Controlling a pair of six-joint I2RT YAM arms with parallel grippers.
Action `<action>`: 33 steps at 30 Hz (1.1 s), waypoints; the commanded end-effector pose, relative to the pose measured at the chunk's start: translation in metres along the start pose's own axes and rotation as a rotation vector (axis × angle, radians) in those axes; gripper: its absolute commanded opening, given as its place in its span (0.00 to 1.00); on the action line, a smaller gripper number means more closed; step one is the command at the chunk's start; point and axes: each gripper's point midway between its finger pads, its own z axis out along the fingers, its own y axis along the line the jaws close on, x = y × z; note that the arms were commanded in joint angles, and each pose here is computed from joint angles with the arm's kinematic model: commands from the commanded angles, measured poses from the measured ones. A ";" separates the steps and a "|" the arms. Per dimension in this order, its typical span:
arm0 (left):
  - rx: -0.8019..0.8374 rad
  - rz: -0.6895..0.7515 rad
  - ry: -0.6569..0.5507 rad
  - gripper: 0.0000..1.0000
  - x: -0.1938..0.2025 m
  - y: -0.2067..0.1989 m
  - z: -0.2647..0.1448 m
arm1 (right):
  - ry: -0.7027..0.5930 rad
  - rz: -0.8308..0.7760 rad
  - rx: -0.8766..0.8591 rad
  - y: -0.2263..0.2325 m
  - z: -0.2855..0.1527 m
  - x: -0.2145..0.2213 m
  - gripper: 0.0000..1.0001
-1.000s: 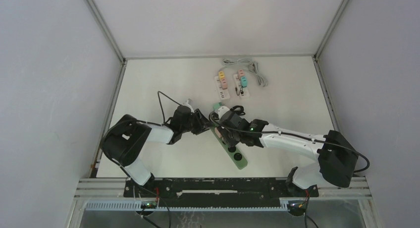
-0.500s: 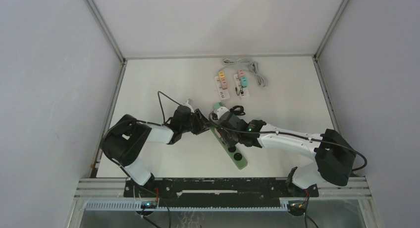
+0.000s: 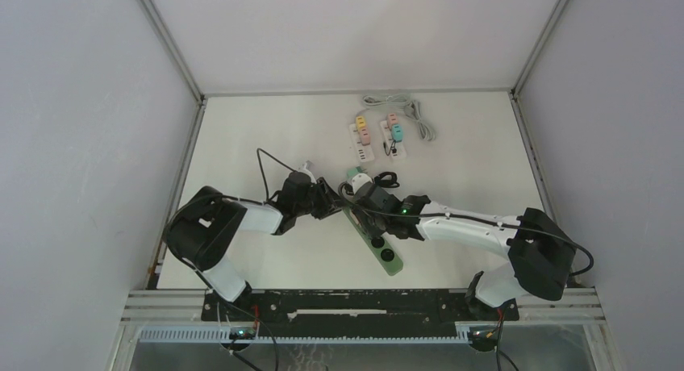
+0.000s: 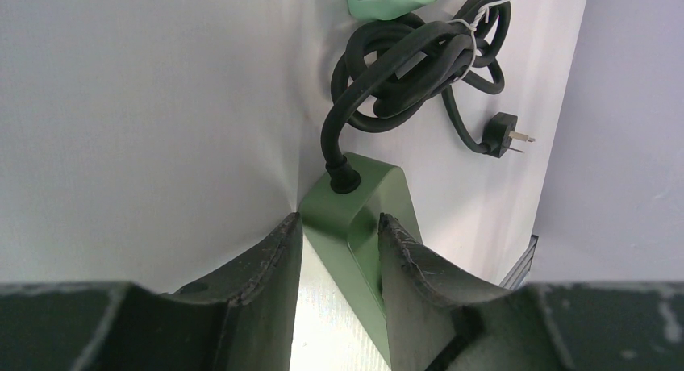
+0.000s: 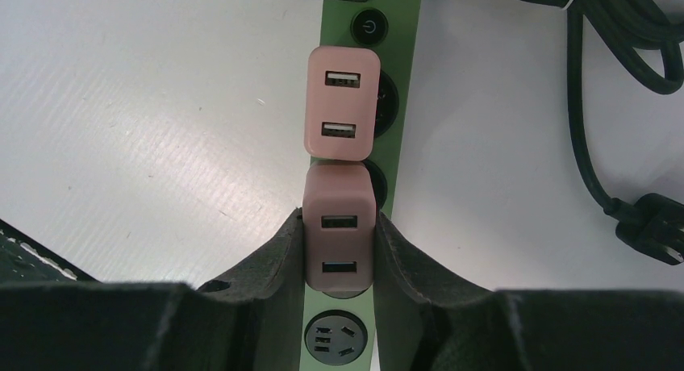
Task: Insert the plug
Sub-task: Insert the plug into the socket.
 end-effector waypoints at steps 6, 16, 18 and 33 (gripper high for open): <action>0.040 -0.004 -0.018 0.44 -0.006 -0.011 -0.003 | 0.038 -0.003 0.013 0.002 0.002 0.005 0.00; 0.037 -0.011 -0.011 0.43 -0.004 -0.009 -0.003 | 0.182 -0.105 0.051 0.008 0.014 0.028 0.00; 0.039 -0.011 -0.012 0.44 -0.005 -0.010 -0.003 | 0.207 -0.110 0.068 0.006 0.016 0.035 0.00; 0.037 -0.011 -0.022 0.43 -0.005 -0.009 -0.005 | 0.235 -0.029 0.081 -0.008 0.006 0.070 0.00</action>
